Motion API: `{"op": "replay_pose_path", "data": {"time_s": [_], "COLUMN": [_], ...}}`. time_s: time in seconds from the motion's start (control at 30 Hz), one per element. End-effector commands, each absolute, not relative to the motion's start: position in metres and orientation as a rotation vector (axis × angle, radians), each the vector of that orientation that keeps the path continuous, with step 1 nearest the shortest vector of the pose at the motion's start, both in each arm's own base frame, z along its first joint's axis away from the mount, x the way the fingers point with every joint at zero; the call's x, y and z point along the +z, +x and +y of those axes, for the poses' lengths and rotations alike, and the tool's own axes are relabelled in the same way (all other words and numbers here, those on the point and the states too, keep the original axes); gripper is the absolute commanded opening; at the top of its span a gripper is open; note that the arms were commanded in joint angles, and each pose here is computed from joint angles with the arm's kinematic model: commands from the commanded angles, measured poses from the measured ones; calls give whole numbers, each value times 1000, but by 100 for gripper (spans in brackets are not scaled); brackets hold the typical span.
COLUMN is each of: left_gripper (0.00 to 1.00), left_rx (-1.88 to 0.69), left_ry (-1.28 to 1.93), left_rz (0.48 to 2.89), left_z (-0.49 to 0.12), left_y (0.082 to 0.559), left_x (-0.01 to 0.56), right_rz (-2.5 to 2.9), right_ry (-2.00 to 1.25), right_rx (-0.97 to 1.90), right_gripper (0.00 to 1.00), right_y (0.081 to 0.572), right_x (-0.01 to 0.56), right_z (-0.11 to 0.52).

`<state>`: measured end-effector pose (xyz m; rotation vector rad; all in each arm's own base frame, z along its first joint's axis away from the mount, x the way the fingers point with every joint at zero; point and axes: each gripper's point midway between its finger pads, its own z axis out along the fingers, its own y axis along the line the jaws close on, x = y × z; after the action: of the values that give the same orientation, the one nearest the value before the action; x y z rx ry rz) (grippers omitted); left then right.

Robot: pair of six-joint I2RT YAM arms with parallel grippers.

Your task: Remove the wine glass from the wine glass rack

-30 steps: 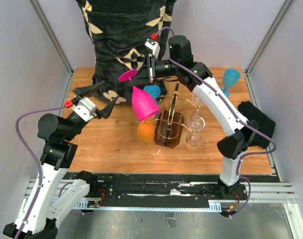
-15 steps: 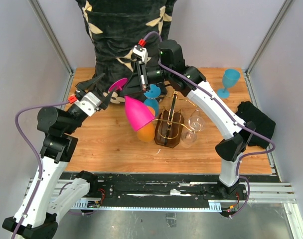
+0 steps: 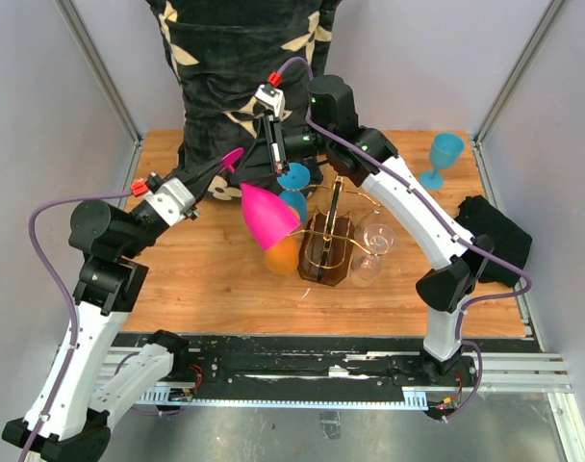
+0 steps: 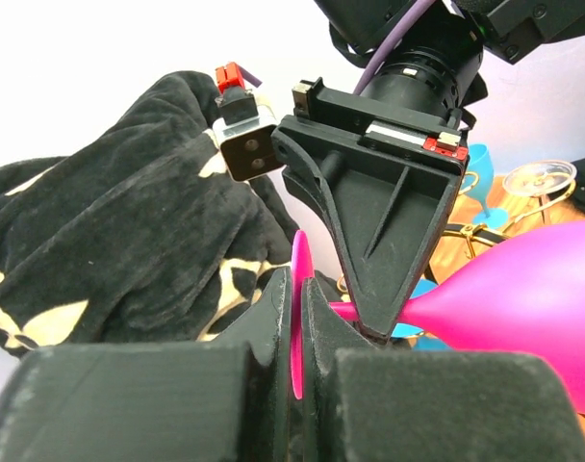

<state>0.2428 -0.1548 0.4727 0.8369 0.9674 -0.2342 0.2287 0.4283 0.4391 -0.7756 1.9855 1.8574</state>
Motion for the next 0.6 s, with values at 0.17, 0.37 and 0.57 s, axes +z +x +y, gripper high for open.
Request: {"op": "replay_pose_path", "data": {"time_s": [0.17, 0.37, 0.57], "left_gripper": [1, 1, 1], "left_rx": [-293, -178, -118], "left_ry": [847, 560, 366], "left_rz": [1056, 1145, 1163], "left_z": [-160, -124, -97], "left_y": [252, 285, 296], "left_x": [478, 486, 493], "right_rz": [1977, 1966, 1943], "right_ry": [-867, -863, -870], "right_rx": [1915, 1846, 1801], "right_gripper": [1, 15, 22], "right_y": [206, 210, 209], "right_x": [442, 443, 452], "right_z": [428, 417, 402]}}
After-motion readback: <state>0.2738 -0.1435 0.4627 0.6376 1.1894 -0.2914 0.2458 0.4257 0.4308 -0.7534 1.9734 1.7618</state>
